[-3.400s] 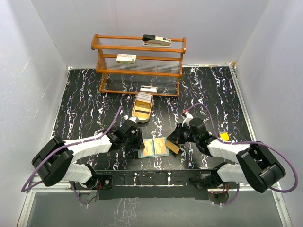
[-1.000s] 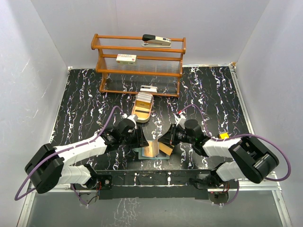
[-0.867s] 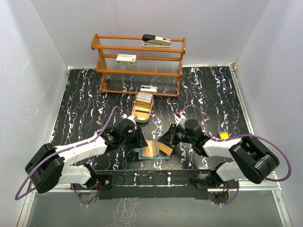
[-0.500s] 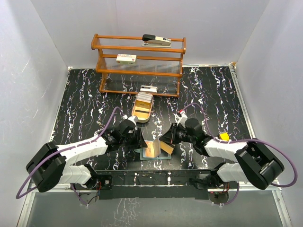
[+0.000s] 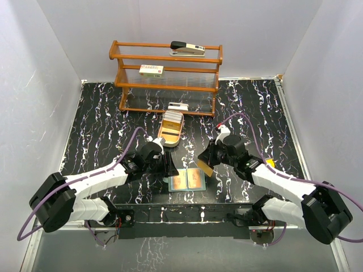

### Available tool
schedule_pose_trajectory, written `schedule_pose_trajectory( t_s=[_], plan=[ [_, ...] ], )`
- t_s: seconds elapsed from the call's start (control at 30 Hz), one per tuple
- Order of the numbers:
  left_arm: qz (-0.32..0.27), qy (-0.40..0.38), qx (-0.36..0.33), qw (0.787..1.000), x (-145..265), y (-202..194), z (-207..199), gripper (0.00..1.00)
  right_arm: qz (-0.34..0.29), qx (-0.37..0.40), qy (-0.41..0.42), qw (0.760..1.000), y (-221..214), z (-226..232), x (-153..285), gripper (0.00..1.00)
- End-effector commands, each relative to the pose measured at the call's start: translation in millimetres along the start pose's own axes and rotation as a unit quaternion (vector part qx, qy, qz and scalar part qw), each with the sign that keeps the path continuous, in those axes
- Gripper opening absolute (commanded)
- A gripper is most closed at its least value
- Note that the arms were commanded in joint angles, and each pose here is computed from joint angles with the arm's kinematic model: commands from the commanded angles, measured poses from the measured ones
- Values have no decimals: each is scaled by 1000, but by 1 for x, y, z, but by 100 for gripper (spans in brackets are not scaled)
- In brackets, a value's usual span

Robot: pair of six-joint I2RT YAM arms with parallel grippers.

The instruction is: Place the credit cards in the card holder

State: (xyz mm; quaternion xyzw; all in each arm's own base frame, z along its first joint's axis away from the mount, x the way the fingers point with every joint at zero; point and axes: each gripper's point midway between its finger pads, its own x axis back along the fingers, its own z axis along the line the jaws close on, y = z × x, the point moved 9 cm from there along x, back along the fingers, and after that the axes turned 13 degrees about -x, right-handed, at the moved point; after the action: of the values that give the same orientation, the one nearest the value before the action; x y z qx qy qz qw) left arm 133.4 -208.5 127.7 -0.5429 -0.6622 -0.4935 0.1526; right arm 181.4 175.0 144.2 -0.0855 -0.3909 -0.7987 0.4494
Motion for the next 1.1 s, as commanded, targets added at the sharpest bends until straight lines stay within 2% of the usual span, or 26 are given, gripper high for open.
schedule_pose_trajectory(
  t_s=[0.0,0.2,0.7,1.07],
  plan=[
    [-17,-15,-3,1000,4,10,-10,48,-18,18,24,999,11,13,3,0],
    [-16,-12,2,1000,-8,6,-4,50,0,-15,58,998,-1,9,-9,0],
    [0,9,22,1000,-27,-5,7,54,27,-31,43,998,-23,-11,-20,0],
    [-9,-37,38,999,-28,-2,-3,54,31,-33,32,998,-28,-18,-25,0]
  ],
)
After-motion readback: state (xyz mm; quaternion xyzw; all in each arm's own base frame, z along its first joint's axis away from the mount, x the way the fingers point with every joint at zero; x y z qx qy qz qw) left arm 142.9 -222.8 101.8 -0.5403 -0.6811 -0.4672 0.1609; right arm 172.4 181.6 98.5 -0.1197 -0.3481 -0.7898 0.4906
